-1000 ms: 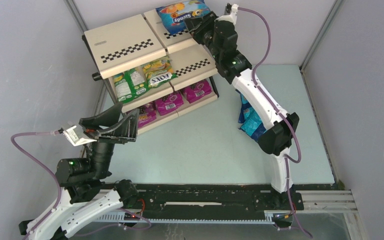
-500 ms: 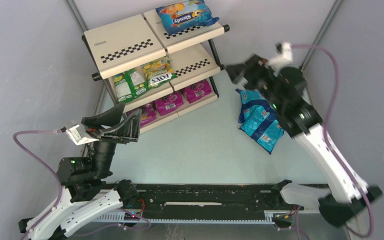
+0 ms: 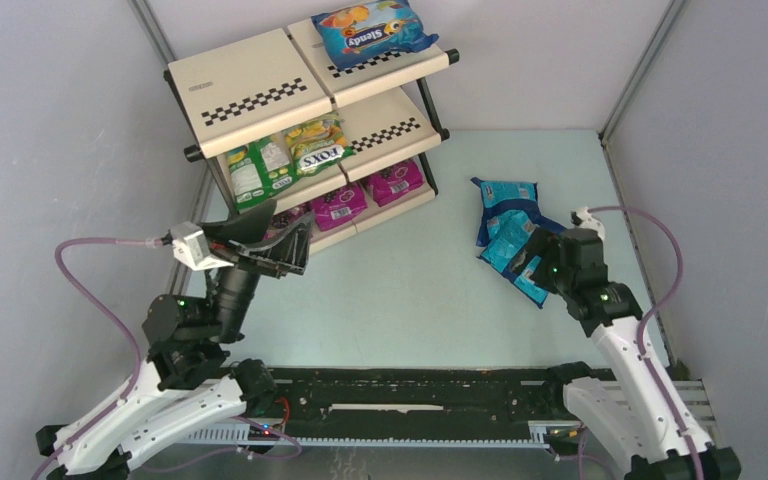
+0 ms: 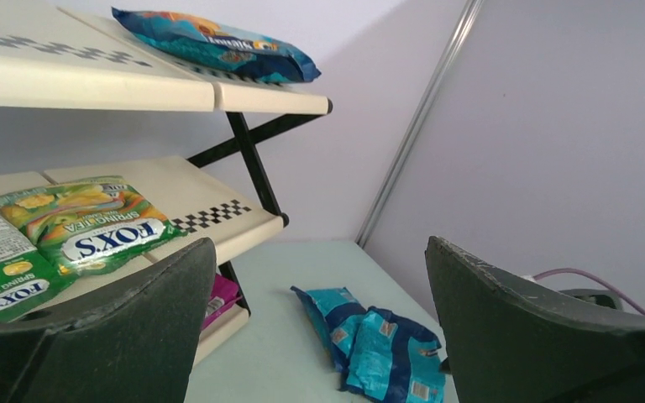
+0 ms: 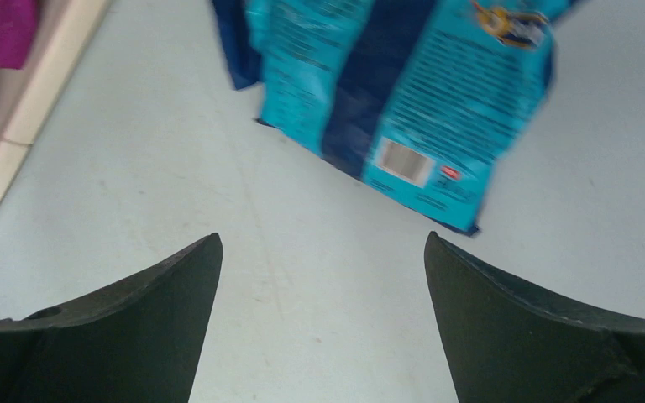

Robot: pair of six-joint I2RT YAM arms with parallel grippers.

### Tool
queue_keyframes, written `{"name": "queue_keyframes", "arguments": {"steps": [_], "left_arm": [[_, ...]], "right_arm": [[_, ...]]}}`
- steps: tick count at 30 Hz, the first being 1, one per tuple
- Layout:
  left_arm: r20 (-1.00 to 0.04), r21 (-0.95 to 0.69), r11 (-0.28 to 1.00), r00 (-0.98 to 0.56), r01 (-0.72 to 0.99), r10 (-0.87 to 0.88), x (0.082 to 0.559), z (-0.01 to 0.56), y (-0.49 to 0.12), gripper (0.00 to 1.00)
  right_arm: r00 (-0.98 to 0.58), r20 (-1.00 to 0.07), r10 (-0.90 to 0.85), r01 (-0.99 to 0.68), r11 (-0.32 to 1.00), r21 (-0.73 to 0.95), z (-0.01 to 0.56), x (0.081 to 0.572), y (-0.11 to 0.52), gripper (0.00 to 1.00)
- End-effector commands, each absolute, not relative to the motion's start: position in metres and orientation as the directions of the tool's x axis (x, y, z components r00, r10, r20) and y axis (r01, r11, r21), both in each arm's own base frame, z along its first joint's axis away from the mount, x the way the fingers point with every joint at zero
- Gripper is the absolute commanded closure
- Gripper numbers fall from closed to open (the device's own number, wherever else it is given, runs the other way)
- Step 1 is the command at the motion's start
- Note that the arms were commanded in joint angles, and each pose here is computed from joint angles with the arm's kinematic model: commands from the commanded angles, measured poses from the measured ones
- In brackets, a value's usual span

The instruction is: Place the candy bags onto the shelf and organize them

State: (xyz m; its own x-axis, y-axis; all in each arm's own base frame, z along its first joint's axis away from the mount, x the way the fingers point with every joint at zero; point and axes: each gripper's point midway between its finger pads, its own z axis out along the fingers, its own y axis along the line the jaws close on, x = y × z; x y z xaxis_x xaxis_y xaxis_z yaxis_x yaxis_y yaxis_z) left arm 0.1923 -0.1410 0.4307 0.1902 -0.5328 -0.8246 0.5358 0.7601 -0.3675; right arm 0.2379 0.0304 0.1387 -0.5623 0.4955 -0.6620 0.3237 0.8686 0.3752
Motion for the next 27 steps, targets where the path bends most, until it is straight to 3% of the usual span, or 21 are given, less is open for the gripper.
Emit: {"name": "queue_keyframes", "arguments": {"steps": [1, 7, 12, 23, 27], "left_arm": [[-0.85, -0.352, 0.757, 0.151, 0.55, -0.505, 0.199, 0.419, -0.158, 0.0], [-0.848, -0.356, 0.754, 0.148, 0.552, -0.509, 0.199, 0.419, -0.158, 0.0], [-0.837, -0.366, 0.746, 0.153, 0.557, -0.525, 0.196, 0.422, -0.155, 0.0], [-0.822, -0.376, 0.755, 0.181, 0.537, -0.539, 0.194, 0.427, -0.143, 0.0], [-0.822, -0.376, 0.757, 0.186, 0.534, -0.539, 0.193, 0.427, -0.141, 0.0]], "right_arm": [[-0.419, -0.627, 0.657, 0.376, 0.754, 0.539, 0.143, 0.251, 0.004, 0.0], [-0.345, -0.401, 0.849, 0.475, 0.526, 0.706, 0.109, 0.261, -0.035, 0.02], [-0.423, -0.306, 0.853, 0.461, 0.493, 0.738, 0.079, 0.273, -0.028, 0.06], [-0.633, -0.335, 0.698, 0.348, 0.643, 0.682, 0.046, 0.277, 0.063, 0.18], [-0.713, -0.334, 0.616, 0.194, 0.632, 0.75, 0.06, 0.279, 0.131, 0.19]]}}
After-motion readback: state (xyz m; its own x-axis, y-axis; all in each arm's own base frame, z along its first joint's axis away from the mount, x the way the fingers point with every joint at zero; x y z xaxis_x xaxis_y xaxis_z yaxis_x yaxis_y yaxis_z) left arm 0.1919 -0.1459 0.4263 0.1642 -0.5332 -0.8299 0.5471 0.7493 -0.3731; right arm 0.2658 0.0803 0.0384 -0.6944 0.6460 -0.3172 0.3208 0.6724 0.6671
